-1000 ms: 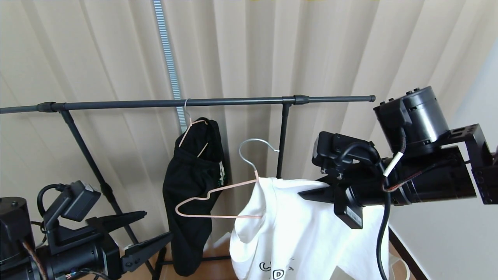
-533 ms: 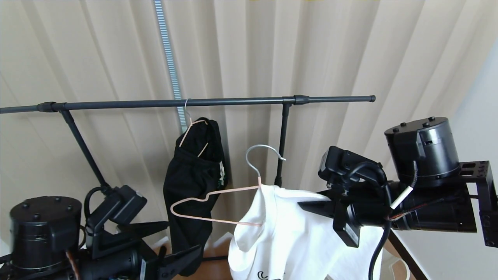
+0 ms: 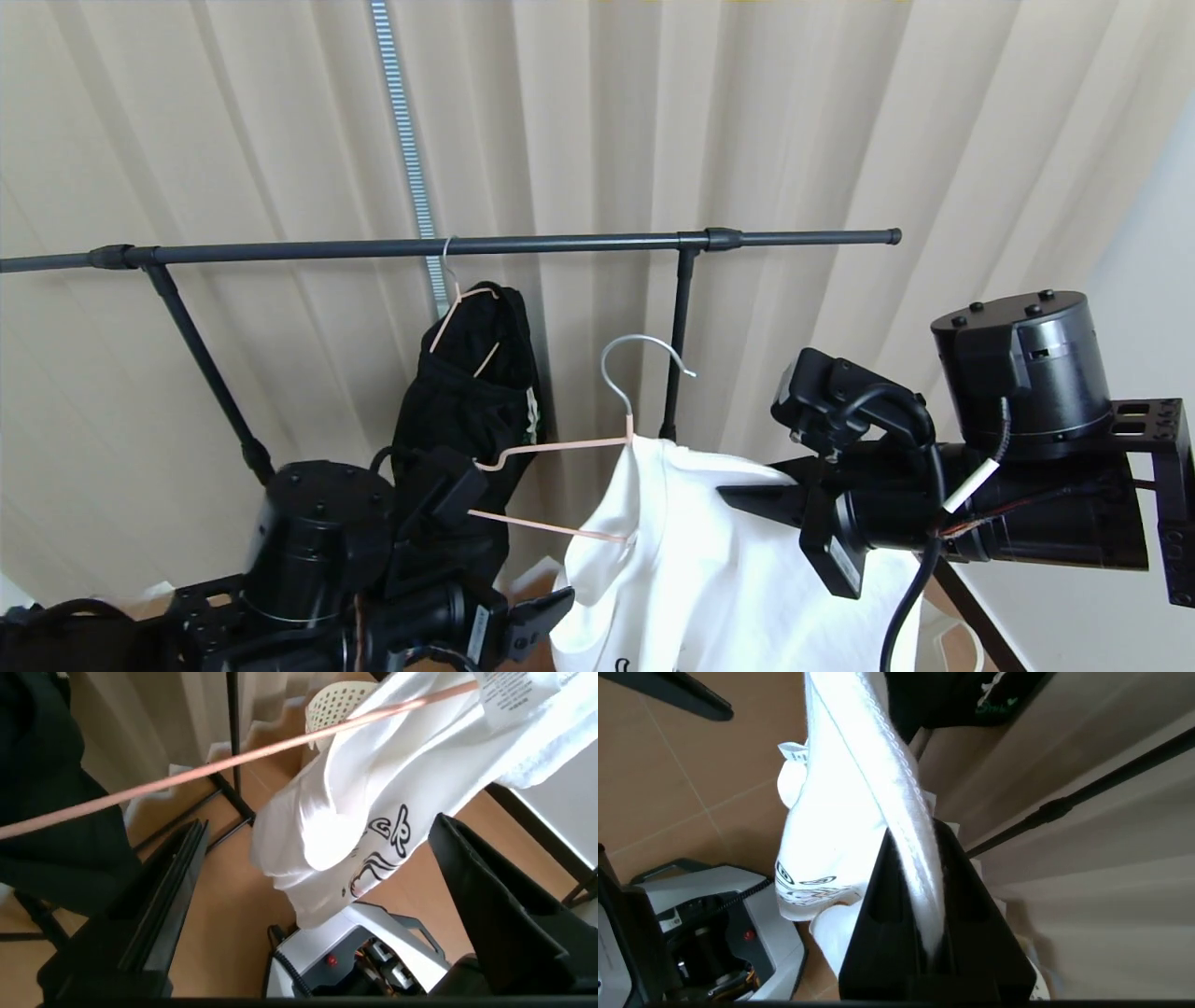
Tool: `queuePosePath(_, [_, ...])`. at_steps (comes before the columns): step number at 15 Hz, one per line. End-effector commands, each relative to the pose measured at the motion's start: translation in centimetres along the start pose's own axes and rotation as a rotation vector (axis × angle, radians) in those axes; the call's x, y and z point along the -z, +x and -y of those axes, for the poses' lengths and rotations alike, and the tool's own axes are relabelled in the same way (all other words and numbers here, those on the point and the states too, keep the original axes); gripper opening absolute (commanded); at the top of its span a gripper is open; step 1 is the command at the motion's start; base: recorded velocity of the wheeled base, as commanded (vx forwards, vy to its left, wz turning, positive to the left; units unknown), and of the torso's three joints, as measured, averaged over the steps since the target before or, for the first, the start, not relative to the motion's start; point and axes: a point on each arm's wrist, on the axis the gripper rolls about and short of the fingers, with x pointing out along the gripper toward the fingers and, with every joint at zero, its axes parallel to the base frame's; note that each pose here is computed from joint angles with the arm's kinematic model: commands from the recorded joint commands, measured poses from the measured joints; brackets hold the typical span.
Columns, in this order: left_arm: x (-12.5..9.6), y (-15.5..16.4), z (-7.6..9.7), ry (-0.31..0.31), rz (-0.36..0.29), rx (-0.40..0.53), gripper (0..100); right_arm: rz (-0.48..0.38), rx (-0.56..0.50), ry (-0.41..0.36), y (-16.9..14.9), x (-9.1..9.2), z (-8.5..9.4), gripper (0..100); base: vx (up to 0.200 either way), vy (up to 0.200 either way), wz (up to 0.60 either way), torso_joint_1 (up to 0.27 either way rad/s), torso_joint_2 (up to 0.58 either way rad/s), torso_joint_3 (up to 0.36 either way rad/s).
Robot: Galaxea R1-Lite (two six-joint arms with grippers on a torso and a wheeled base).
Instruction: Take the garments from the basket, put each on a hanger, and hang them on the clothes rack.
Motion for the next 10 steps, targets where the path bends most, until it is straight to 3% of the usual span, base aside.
queuePosePath(1, [0.9, 2.8, 0.6, 0.004, -0.066, -0.017, 100, 0.002, 0.016, 0.009, 0.0, -0.2, 0.1, 0, 0.000, 0.000, 0.00, 0.000, 0.00, 0.000])
queuePosePath(8, [0.7, 6.8, 0.4, -0.006, 0.073, -0.187, 100, 0.031, 0.040, 0.018, -0.1, -0.3, 0.2, 0, 0.000, 0.000, 0.00, 0.000, 0.00, 0.000])
queuePosePath(10, [0.9, 7.2, 0.4, -0.006, 0.079, -0.203, 100, 0.035, 0.041, 0.020, -0.1, -0.5, 0.2, 0, 0.000, 0.000, 0.00, 0.000, 0.00, 0.000])
